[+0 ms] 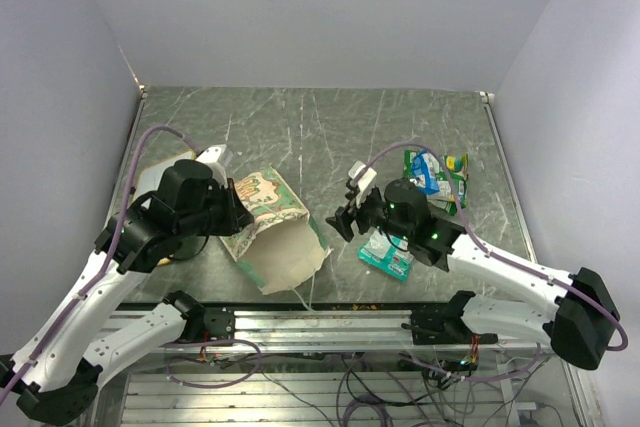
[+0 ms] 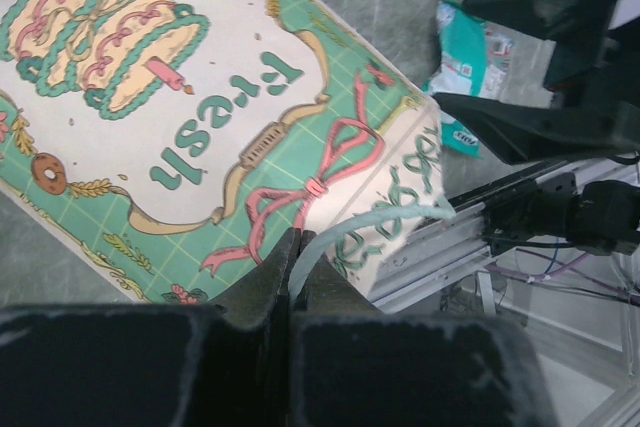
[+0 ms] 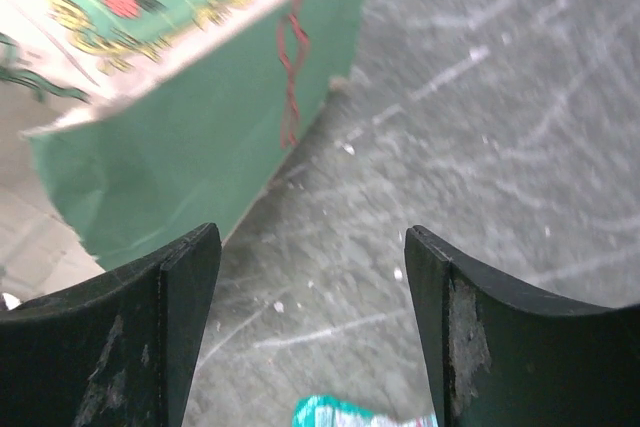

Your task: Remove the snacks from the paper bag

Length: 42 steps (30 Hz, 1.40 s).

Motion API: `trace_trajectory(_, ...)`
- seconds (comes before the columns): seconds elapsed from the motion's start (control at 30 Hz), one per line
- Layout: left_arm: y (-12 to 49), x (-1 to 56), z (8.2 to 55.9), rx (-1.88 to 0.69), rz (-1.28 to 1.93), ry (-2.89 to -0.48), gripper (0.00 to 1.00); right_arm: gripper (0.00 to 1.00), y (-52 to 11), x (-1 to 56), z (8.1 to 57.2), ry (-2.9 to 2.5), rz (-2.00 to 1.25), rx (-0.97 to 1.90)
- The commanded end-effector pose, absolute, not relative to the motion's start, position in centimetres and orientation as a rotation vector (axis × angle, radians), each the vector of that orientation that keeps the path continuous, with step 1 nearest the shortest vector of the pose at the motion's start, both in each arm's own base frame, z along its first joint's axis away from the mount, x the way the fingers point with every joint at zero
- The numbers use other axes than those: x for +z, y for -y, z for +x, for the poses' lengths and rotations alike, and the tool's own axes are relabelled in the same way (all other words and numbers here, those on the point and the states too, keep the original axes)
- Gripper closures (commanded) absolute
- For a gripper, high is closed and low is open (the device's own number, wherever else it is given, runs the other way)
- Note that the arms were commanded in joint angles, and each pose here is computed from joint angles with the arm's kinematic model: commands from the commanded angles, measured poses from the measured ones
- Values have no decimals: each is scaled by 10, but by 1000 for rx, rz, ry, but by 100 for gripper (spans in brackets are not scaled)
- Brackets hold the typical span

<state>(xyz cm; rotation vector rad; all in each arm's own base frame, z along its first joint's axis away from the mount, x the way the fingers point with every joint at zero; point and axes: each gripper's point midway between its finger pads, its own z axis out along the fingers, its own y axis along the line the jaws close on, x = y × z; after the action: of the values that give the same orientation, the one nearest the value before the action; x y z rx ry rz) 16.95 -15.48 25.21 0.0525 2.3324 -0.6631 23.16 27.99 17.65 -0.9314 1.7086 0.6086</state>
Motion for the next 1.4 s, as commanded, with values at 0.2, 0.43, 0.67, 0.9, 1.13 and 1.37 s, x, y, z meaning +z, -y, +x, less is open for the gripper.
trace_trajectory(0.2, 157, 242, 173, -657, 33, -2364, 93, 36, -317, 220, 158, -1147, -1333, 746)
trace_trajectory(0.43, 167, 254, 183, -675, 90, -2328, 93, 55, -346, 229, 127, -1056, -1251, 814)
trace_trajectory(0.67, 161, 242, 171, -656, 90, -2396, 93, 58, -402, 190, 144, -1070, -1174, 653)
trace_trajectory(0.9, 140, 227, 149, -596, 7, -2469, 93, 63, -438, 167, 162, -1035, -1095, 596)
trace_trajectory(1.13, 143, 237, 152, -595, 26, -2472, 93, 66, -465, 154, 160, -978, -1059, 572)
trace_trajectory(1.37, 161, 252, 164, -670, 69, -2442, 93, 65, -487, 142, 160, -985, -1036, 581)
